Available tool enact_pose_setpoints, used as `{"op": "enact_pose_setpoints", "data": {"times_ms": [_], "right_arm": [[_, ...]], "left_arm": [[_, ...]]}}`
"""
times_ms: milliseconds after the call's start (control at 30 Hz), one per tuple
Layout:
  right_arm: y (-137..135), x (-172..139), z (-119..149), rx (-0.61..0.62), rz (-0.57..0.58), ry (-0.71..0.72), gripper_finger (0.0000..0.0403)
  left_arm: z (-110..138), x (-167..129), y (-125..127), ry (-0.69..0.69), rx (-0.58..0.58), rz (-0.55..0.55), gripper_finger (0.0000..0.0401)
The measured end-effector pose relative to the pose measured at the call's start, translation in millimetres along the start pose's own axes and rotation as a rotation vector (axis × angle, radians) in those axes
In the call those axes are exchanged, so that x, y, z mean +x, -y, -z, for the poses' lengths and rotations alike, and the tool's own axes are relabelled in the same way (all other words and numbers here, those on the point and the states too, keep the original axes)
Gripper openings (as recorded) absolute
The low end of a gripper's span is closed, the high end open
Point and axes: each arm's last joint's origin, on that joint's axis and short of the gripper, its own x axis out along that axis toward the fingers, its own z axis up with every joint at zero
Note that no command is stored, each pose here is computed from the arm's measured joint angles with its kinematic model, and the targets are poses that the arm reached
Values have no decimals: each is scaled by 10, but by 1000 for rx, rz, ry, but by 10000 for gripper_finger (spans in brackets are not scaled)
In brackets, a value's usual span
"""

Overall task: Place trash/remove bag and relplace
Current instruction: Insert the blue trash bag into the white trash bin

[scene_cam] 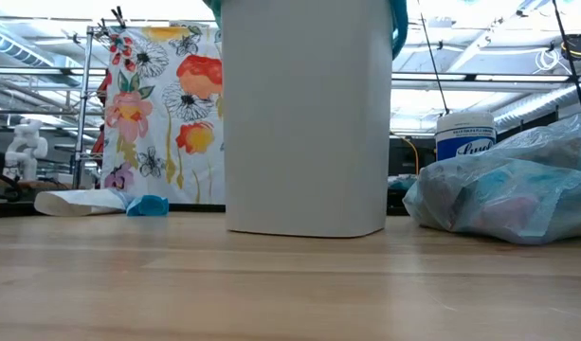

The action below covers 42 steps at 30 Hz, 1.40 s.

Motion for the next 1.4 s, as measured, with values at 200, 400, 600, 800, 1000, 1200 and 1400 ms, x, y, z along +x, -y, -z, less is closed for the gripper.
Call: {"op": "enact_pose_setpoints", "data": {"times_ms": [200, 400, 600, 800, 1000, 1200, 1400], "right_arm": [[33, 3, 41, 44, -5, -95, 0], [-26, -51, 123, 45, -61, -163, 0], [-2, -85, 213, 53, 13, -175, 0], [-63, -41, 400, 31, 141, -123, 0], [-228, -6, 670, 19, 232, 18, 0], [-324, 182, 913, 24, 301, 104, 0], [-365, 236, 1220, 93, 319, 90, 0]], "left_arm": [[48, 197, 36, 26, -15, 49, 125], [58, 281, 42, 32, -33, 52, 125], [-20, 275, 36, 111, -46, 62, 125], [-78, 305, 46, 158, -54, 64, 125], [-158, 486, 84, 176, -84, 69, 125], [-187, 668, 117, 154, -107, 66, 125], [-196, 817, 137, 130, -104, 59, 125]]}}
